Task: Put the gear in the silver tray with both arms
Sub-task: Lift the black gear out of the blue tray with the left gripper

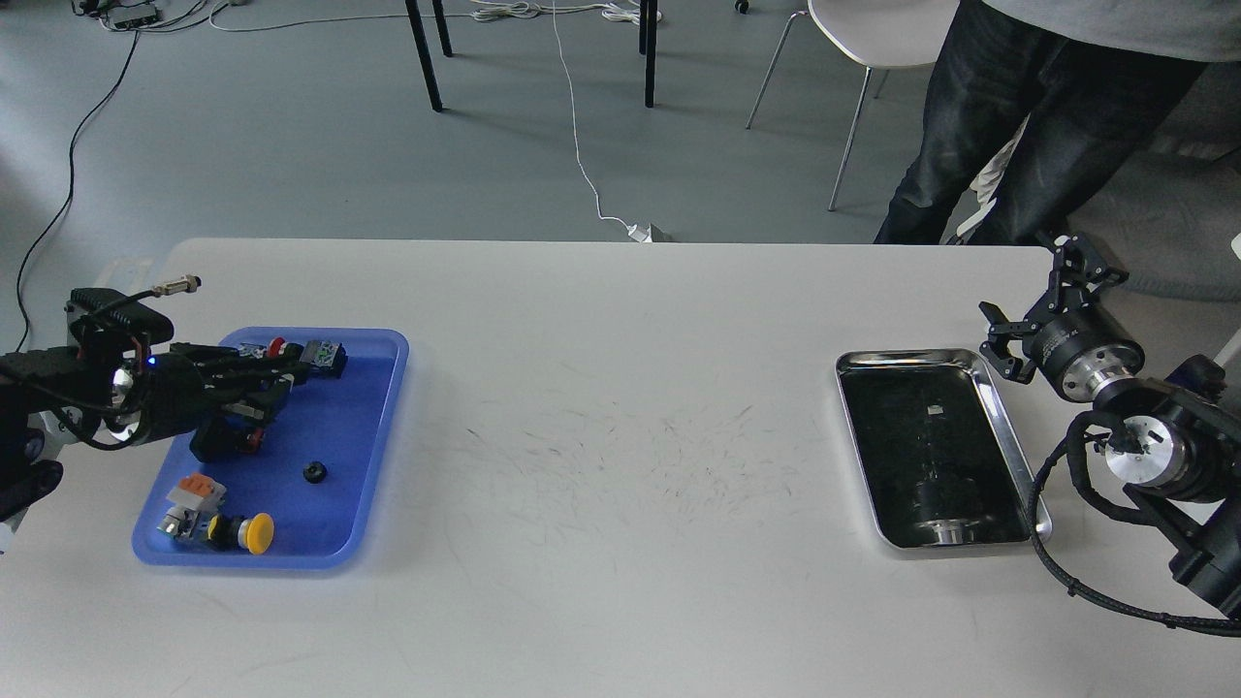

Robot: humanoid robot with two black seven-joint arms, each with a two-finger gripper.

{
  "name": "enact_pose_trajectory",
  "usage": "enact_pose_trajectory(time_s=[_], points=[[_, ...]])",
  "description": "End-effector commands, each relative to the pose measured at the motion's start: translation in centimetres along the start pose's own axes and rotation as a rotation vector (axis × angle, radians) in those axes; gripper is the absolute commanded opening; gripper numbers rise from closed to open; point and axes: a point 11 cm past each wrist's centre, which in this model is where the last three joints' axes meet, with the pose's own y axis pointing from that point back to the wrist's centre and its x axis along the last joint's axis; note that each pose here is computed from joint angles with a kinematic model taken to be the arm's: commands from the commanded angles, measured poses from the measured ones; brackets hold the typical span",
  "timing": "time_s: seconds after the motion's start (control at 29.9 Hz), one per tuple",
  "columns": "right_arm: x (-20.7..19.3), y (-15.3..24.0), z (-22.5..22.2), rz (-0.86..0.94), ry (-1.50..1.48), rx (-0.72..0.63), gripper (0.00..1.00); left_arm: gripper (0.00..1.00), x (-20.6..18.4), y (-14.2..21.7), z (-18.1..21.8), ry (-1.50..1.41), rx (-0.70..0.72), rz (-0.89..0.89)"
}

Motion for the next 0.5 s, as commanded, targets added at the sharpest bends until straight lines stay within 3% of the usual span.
enact_pose_trajectory(time_s=[0.0, 0.13, 0.3, 0.47], points=[[0.0, 0.0, 0.1, 0.001, 0.0, 0.0, 0.99, 0.06, 4.1, 0.3, 0.1, 0.067, -0.009, 0.078], [-0.1, 0.0, 0.0, -0.001, 0.007, 0.004, 0.99, 0.06, 7.8, 0.4, 0.9, 0.093, -0.043, 0.16], [-0.1, -0.1, -0.1, -0.004, 0.029, 0.003, 0.99, 0.06, 10.6, 1.5, 4.9, 0.102, -0.177, 0.212], [-0.4, -0.2, 0.2, -0.01, 0.052, -0.012, 0.99, 0.06, 11.3, -0.4, 8.8, 0.105, -0.286, 0.217]])
